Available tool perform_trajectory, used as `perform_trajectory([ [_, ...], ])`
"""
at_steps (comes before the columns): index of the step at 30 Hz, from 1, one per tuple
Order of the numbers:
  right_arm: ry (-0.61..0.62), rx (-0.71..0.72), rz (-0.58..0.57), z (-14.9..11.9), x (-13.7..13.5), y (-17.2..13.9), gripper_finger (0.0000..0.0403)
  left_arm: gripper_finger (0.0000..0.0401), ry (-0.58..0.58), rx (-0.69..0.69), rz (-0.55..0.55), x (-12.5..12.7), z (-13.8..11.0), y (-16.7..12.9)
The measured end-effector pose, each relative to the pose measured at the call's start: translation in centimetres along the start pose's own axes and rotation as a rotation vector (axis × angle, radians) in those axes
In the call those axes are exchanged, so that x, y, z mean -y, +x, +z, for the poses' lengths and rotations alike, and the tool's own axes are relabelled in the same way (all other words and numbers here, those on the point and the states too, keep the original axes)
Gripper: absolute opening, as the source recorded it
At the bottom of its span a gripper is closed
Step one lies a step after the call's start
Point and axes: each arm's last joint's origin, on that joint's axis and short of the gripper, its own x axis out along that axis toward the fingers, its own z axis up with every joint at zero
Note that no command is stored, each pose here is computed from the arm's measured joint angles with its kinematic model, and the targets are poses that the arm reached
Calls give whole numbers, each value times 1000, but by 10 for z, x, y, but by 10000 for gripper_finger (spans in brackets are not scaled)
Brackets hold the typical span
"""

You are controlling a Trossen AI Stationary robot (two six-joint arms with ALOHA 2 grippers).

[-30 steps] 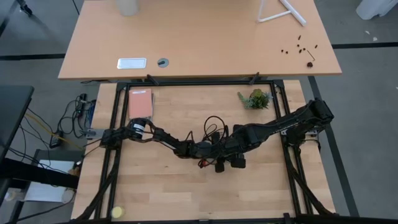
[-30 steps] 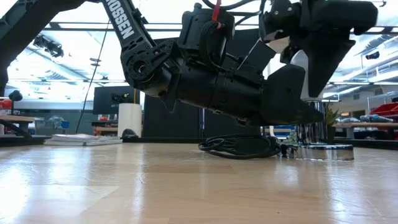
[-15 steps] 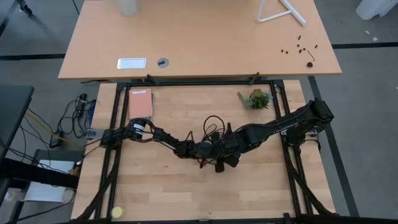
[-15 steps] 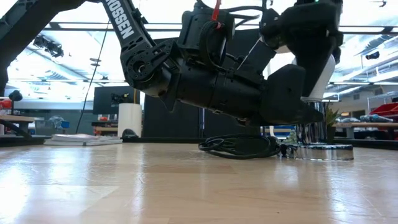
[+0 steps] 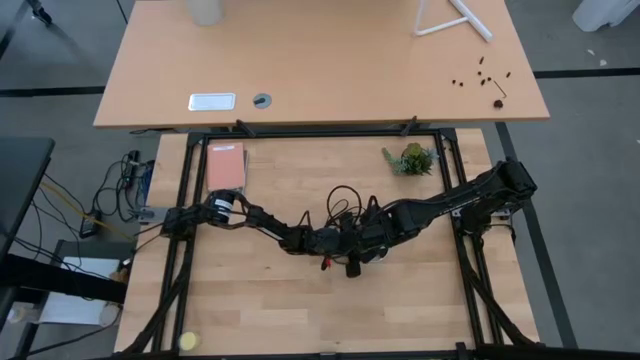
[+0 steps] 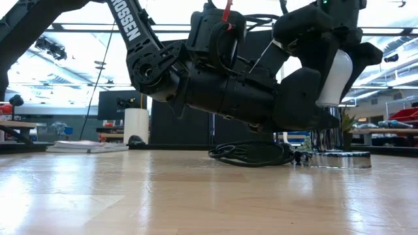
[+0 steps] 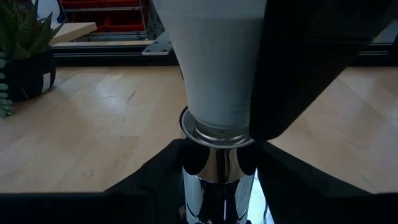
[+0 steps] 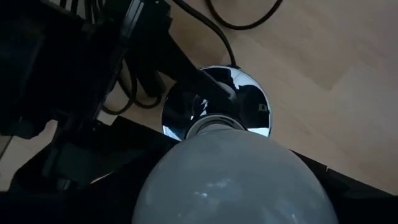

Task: Screw lightbulb
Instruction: Insert the lightbulb into the lamp

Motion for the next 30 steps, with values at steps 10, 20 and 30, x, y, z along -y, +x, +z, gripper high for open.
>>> perform_trajectory([
  [10, -26, -11, 18, 0, -2, 0, 283, 194, 1, 0, 2, 0, 0, 0],
  [20, -113, -9, -29, 3, 4, 0, 347, 194, 2, -1, 0, 0, 0, 0],
  [30, -198, -4, -33, 9, 2, -10, 378, 194, 4, -4, 1, 0, 0, 0],
])
